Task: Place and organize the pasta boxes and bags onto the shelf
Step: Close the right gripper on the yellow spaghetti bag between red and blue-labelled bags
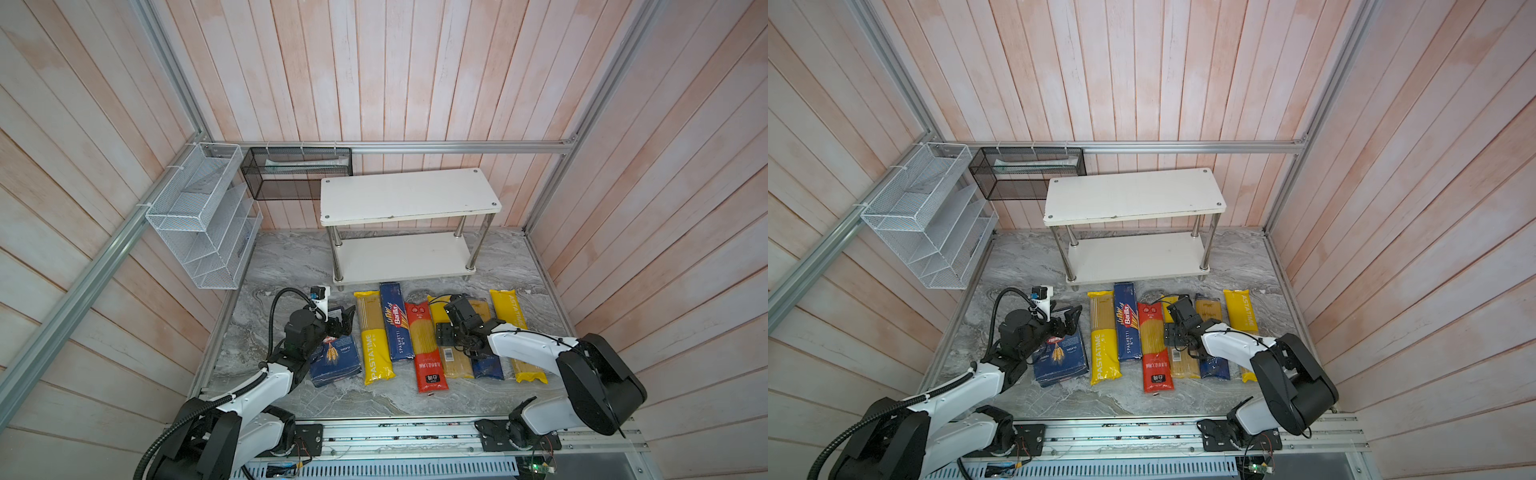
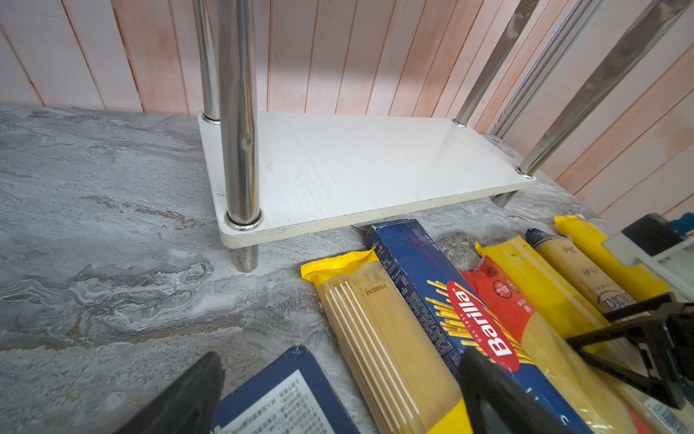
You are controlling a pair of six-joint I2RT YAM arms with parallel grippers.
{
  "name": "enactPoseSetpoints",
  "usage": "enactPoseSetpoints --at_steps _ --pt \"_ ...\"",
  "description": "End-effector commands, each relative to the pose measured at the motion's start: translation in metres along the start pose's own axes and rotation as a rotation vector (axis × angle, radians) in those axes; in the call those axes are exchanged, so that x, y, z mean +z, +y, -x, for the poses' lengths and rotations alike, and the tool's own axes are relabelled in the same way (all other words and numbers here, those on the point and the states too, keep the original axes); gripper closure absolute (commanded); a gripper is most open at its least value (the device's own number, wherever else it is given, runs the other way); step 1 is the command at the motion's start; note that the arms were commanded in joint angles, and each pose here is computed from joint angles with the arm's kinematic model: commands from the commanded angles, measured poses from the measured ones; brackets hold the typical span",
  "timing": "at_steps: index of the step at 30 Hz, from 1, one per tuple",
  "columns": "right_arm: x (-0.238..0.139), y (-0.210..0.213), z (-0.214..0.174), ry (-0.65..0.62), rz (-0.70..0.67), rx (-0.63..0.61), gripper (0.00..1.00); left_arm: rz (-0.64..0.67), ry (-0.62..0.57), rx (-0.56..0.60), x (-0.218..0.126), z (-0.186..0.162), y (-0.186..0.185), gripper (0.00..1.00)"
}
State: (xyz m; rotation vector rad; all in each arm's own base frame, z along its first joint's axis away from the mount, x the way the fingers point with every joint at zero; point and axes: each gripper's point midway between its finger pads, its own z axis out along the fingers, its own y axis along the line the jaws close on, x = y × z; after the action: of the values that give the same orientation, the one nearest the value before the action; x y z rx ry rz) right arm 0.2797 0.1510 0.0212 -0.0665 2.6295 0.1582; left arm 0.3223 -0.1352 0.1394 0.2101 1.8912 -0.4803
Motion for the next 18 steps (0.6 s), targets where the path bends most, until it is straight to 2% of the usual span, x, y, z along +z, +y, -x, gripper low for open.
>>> enactPoseSetpoints --at_steps 1,11,18 --pt "0.0120 -0.0087 -0.0302 0.095 -0.026 -0.002 0.22 0.006 -0.027 0.002 0.0011 0.0111 -0.0007 0.01" --pt "0.0109 -0.0048 -0.0275 0.078 -0.016 -0.008 0.27 0.008 -0.032 0.009 0.0008 0.0122 -0.0005 0.00" --pt "0.0078 -0.0061 -0.0232 0.056 -0.022 0.004 0.40 0.009 -0.041 0.013 -0.0007 0.0123 -0.0001 0.00"
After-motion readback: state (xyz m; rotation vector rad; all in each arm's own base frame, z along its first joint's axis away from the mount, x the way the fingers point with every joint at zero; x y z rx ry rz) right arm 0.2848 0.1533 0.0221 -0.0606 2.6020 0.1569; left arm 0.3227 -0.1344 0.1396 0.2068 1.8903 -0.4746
